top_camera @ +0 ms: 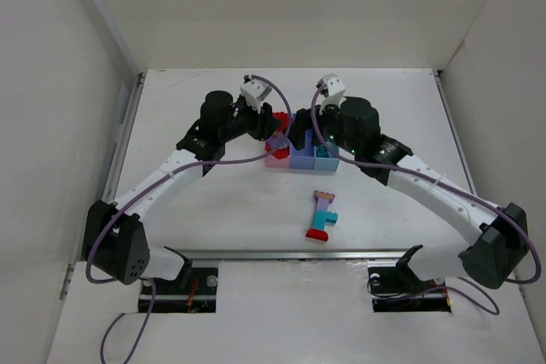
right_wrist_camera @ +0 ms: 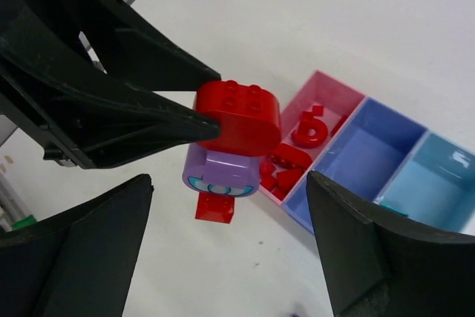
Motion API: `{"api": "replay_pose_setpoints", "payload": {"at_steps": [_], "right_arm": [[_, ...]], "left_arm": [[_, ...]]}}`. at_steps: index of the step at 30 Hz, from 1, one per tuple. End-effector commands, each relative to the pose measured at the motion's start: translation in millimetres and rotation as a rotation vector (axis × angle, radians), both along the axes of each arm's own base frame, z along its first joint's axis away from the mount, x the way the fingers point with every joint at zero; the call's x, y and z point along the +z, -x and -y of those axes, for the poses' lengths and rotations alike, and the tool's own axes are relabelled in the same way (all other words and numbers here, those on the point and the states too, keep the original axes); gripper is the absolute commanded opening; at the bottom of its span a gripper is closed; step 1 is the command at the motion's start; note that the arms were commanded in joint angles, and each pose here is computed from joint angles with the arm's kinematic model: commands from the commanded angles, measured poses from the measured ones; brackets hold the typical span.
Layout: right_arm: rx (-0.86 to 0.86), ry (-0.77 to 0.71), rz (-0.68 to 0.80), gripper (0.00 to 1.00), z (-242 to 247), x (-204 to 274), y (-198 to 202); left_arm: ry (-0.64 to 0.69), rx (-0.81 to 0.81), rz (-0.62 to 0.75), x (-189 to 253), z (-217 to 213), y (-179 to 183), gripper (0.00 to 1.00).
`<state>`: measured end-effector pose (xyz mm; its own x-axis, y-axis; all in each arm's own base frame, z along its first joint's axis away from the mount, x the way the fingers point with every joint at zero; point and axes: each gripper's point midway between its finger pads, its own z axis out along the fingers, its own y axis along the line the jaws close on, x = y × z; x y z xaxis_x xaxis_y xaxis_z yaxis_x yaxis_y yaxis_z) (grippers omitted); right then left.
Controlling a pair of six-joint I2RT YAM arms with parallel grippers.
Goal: Sort the legos into containers by color
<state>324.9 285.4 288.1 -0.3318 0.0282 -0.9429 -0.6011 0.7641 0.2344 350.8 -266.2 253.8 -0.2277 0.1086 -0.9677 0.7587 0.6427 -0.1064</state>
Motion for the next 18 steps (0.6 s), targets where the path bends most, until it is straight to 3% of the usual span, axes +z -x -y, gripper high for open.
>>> {"api": "replay_pose_setpoints", "payload": {"at_steps": [1, 9, 12, 18], "right_arm": [[0.077, -0.083, 0.004, 0.9, -26.4, 9.1, -1.0], [0.133, -0.089, -0.028, 0.92, -58.7, 5.2, 2.0], [0.076, -0.099, -0.05, 0.92, -55.4, 1.2, -5.3], [0.0, -0.1, -0.075, 0.83, -51.0, -8.4, -16.4]], "left_arm": [[0.12, 0.024, 0.068, 50.0, 7.5, -6.9, 0.0], [0.143, 0.061, 0.054, 54.5, 5.1, -10.7, 0.0], [0.142, 0.071, 0.055, 54.4, 3.9, -12.1, 0.0], [0.144, 0.052, 0.037, 52.1, 6.3, -8.4, 0.0]]}}
